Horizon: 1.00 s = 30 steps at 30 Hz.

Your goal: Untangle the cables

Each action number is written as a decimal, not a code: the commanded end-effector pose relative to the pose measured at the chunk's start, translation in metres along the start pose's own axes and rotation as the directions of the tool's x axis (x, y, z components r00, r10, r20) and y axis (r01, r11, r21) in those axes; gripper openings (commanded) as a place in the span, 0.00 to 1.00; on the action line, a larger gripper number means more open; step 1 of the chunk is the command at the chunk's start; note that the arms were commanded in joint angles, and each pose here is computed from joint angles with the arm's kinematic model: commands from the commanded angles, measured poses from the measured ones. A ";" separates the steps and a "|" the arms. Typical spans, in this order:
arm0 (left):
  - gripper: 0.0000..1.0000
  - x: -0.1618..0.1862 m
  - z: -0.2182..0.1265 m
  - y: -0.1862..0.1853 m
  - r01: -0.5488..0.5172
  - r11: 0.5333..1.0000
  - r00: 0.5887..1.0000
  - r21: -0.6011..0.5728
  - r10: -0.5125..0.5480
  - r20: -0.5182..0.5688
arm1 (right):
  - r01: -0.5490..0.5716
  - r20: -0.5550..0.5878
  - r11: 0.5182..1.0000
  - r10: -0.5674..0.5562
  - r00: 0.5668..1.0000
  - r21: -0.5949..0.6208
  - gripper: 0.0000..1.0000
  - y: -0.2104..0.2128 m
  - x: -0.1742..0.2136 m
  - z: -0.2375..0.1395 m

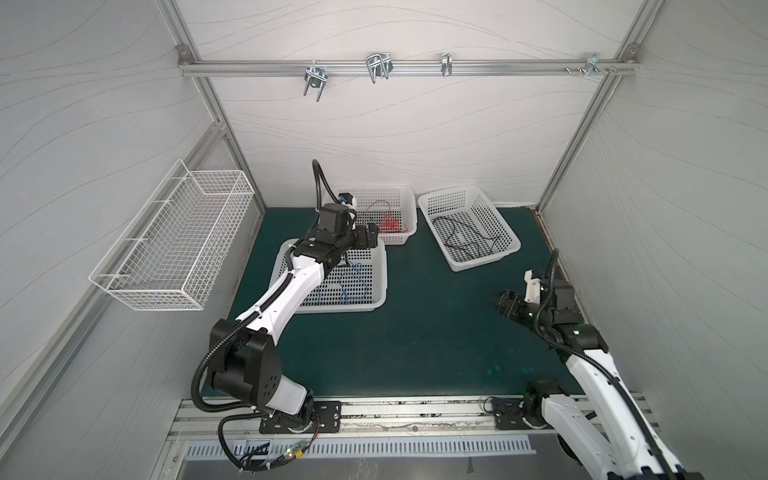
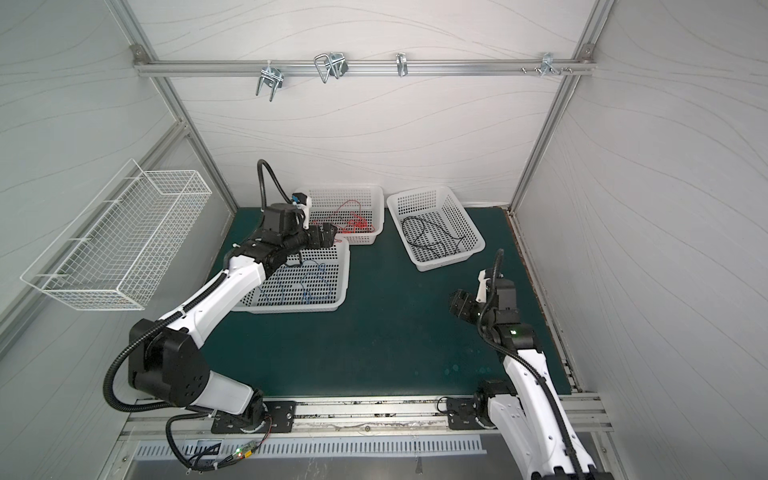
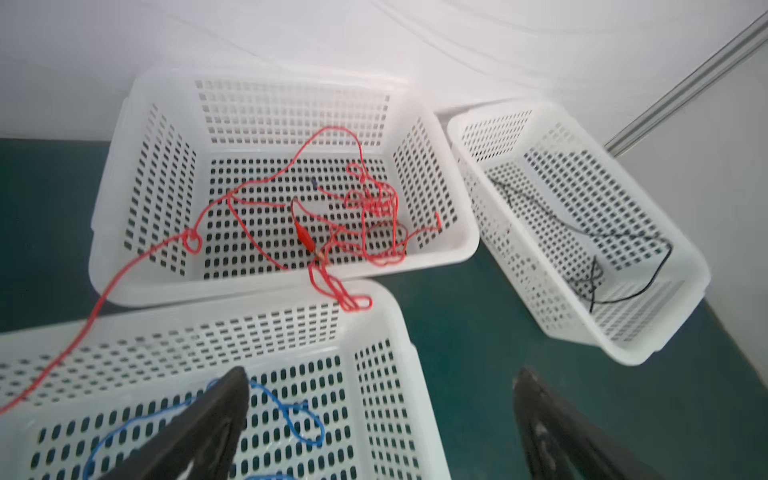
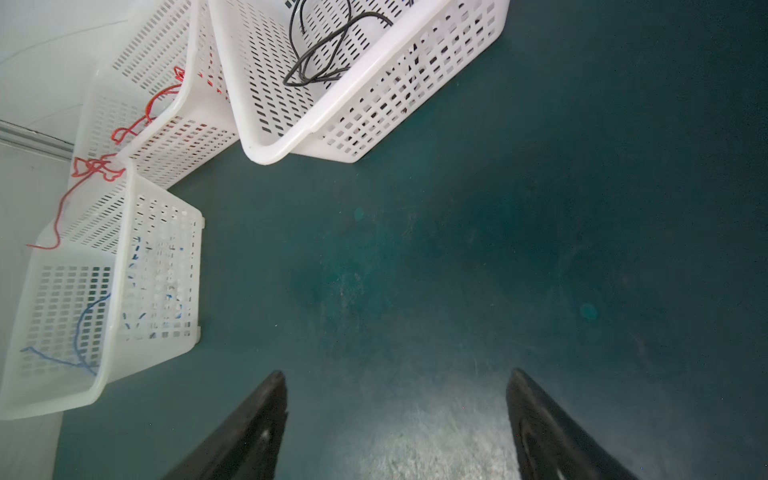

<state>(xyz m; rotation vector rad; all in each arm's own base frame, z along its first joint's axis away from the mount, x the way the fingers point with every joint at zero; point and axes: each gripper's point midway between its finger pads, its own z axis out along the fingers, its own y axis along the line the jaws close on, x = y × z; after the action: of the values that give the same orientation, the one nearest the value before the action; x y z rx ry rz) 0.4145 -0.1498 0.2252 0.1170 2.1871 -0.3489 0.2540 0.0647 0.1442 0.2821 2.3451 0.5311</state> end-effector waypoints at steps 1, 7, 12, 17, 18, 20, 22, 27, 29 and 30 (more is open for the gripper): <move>1.00 0.009 -0.018 0.002 -0.045 0.996 0.996 -0.083 0.051 0.071 | 0.075 0.086 0.996 -0.079 0.993 0.048 0.92 -0.009 -0.020 0.013; 1.00 0.038 -0.062 0.032 0.020 0.983 0.988 -0.180 0.009 0.155 | 0.196 0.165 0.960 -0.230 0.959 0.198 0.99 -0.034 -0.043 0.029; 1.00 0.051 -0.088 0.059 0.018 0.955 0.977 -0.296 0.046 0.209 | 0.247 0.292 0.927 -0.328 0.898 0.282 0.99 -0.046 -0.065 0.040; 0.99 0.058 -0.098 0.083 0.031 0.910 0.967 -0.413 0.077 0.242 | 0.263 0.324 0.897 -0.382 0.865 0.355 0.99 -0.062 -0.078 0.071; 1.00 0.060 -0.098 0.085 0.010 0.904 0.965 -0.427 0.104 0.242 | 0.249 0.325 0.891 -0.380 0.866 0.379 0.99 -0.069 -0.079 0.079; 0.99 0.061 -0.099 0.089 -0.032 0.894 0.951 -0.448 0.166 0.262 | 0.254 0.316 0.879 -0.395 0.863 0.404 0.99 -0.071 -0.085 0.084; 0.99 0.062 -0.100 0.098 -0.050 0.875 0.935 -0.482 0.211 0.286 | 0.268 0.388 0.881 -0.421 0.820 0.390 0.99 -0.064 -0.093 0.084; 0.99 0.071 -0.094 0.129 0.031 0.865 0.929 -0.500 0.160 0.334 | 0.336 0.423 0.894 -0.438 0.793 0.295 0.99 -0.052 -0.081 0.105; 0.99 0.076 -0.085 0.136 0.057 0.871 0.924 -0.488 0.139 0.356 | 0.392 0.426 0.874 -0.483 0.765 0.288 0.99 -0.046 -0.074 0.117; 0.99 0.081 -0.079 0.140 0.060 0.868 0.927 -0.494 0.135 0.350 | 0.413 0.443 0.866 -0.499 0.745 0.282 0.99 -0.039 -0.077 0.117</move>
<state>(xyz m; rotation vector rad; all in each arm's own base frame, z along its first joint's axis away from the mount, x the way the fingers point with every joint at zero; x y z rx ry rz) 0.3188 0.0050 0.1577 -0.1585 1.9418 0.2657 0.3766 0.0193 0.0695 0.0251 1.9949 -0.0213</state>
